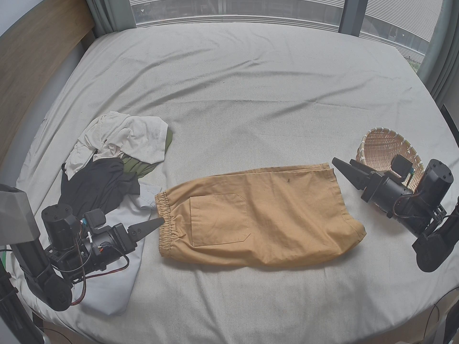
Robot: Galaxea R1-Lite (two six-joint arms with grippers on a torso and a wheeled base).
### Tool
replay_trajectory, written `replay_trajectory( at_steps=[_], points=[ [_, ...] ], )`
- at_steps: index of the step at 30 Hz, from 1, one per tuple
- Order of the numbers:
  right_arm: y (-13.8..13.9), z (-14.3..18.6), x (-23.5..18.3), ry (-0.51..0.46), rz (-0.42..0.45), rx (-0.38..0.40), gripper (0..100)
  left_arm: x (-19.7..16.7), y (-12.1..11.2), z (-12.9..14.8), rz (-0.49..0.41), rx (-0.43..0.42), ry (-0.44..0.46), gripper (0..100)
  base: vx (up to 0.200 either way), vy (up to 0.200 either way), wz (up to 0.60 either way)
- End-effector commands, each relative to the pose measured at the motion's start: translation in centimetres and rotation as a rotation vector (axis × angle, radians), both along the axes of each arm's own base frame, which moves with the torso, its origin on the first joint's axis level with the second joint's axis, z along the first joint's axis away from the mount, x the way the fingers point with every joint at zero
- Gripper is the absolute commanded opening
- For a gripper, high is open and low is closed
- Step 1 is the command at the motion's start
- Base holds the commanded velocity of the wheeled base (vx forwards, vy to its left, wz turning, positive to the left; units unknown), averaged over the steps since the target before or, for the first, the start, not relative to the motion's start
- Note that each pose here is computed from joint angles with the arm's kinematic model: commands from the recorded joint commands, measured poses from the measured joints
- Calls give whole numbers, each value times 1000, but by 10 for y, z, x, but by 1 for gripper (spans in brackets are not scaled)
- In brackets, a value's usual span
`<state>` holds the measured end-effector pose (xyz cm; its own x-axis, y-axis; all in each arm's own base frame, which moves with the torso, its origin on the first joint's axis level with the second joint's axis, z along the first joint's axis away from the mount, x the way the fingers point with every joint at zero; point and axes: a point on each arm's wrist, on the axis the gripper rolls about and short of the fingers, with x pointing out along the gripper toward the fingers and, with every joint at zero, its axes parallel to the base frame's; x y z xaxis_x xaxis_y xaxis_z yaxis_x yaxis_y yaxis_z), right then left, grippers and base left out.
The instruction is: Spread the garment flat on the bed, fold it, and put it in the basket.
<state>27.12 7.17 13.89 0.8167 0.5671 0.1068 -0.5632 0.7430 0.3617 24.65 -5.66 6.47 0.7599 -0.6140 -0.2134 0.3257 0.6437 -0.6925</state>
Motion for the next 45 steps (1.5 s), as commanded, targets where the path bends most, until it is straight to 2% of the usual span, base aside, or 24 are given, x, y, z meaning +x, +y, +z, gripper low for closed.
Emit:
replay_trajectory(
  at_steps=[1, 8, 18, 25, 35, 39, 40, 45],
  points=[
    [1, -6, 3, 21, 12, -4, 100, 18, -4, -42, 18, 88, 88, 100, 0, 0, 0],
    [1, -6, 4, 19, 11, -3, 100, 35, -9, -63, 35, 106, 114, 100, 0, 0, 0],
    [-1, -4, 5, 14, 6, -1, 100, 45, -21, -76, 25, 117, 115, 100, 0, 0, 0],
    [-1, -4, 4, 14, 6, -1, 100, 57, -37, -77, 26, 120, 74, 100, 0, 0, 0],
    [0, -5, 3, 19, 9, -2, 100, 67, -39, -73, 46, 107, 35, 100, 0, 0, 0],
    [-1, -5, 3, 19, 8, -2, 100, 72, -40, -71, 86, 83, 31, 100, 0, 0, 0],
    [-1, -5, 3, 19, 8, -2, 100, 74, -41, -70, 92, 75, 30, 0, 0, 0, 0],
    [-1, -6, 4, 20, 8, -2, 100, 75, -40, -70, 97, 72, 27, 0, 0, 0, 0]
  ],
)
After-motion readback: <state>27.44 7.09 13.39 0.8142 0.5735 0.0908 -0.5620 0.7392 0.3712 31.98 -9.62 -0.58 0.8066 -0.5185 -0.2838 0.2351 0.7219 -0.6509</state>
